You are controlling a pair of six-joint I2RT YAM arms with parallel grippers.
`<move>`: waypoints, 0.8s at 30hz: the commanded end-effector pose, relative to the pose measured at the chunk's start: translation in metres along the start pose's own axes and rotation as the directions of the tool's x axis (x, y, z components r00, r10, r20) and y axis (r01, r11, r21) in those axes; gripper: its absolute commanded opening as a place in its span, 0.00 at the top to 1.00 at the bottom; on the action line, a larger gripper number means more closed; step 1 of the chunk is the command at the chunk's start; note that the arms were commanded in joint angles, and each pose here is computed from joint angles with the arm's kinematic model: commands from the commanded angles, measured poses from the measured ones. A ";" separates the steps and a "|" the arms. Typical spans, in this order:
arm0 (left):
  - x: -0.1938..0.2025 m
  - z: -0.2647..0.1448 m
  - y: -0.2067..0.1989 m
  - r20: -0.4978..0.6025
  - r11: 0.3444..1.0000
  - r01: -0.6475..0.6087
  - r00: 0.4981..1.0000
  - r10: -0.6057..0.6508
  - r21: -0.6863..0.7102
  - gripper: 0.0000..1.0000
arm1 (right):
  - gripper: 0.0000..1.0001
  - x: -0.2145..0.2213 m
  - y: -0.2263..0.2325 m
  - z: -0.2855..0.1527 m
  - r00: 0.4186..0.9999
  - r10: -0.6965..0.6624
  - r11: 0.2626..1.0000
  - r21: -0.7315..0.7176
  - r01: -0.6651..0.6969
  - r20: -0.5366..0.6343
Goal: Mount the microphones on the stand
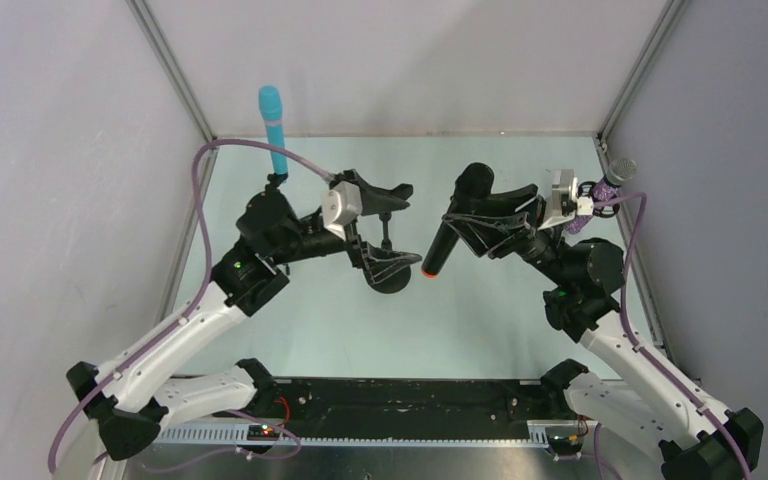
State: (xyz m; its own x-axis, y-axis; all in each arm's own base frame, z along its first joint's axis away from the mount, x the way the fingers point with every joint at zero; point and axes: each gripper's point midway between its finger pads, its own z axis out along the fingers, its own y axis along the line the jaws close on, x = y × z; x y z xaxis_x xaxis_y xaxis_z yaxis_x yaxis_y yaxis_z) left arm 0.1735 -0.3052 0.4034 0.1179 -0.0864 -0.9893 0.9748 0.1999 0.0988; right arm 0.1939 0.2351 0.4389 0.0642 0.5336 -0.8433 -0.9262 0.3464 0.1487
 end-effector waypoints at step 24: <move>0.057 0.046 -0.048 -0.110 0.953 0.174 0.982 -0.151 0.246 1.00 | 0.91 -0.031 0.031 0.009 0.996 0.039 0.997 -0.071 -0.033 0.082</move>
State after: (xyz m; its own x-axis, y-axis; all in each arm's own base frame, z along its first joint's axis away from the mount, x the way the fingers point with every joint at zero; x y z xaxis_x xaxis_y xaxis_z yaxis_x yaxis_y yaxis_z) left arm 0.1527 -0.3669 0.3388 -0.1066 0.0260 -0.9940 0.9941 -0.0168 -0.1070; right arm 0.1744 0.2457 0.4472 0.0024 0.5728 -0.8197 -0.9503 0.2566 0.1765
